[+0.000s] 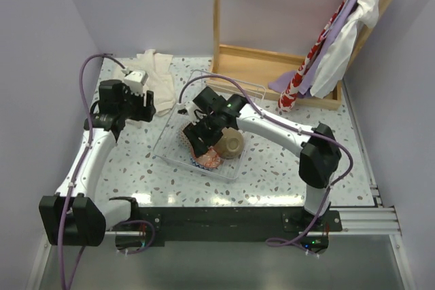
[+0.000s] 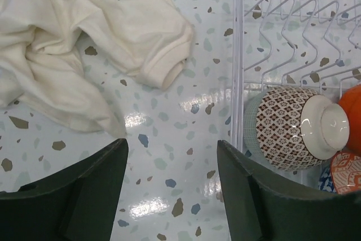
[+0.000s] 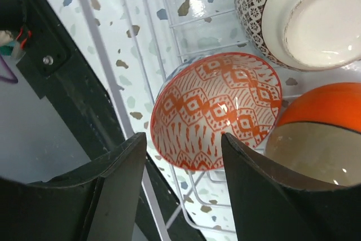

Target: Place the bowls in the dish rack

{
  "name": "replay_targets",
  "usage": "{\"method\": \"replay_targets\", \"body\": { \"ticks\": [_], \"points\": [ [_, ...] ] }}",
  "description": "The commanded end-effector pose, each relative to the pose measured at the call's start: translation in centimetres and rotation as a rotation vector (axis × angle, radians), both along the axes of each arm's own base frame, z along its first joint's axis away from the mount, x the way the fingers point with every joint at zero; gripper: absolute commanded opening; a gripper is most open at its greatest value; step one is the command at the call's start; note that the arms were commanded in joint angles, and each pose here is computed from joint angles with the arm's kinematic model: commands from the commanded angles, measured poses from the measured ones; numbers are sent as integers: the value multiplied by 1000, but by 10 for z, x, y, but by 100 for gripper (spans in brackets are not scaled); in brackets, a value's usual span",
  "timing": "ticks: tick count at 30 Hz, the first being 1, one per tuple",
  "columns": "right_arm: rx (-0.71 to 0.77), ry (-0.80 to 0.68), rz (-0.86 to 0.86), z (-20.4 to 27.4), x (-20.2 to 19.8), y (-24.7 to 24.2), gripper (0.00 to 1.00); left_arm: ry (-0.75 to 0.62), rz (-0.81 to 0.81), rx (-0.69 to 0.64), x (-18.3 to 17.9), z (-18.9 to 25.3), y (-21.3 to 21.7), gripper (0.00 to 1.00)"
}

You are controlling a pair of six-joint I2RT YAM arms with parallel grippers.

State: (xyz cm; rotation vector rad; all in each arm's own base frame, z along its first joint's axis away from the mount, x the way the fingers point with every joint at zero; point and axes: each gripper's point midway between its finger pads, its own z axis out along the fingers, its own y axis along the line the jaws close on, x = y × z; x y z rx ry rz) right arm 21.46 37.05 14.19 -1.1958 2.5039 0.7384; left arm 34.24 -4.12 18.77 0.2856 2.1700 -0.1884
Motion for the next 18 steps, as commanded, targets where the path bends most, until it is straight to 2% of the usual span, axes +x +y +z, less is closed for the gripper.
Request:
{"method": "replay_targets", "body": {
  "ticks": [1, 8, 18],
  "points": [
    [-9, -2, -162, -2, 23, 12, 58, -91, 48, -68, -5, 24, 2, 70],
    [-5, 18, -153, -14, 23, 33, 57, -106, 77, -133, -16, 25, 9, 69],
    [-31, -91, -191, 4, 38, 30, 55, -116, 63, -159, -17, 25, 4, 69]
  ]
}}
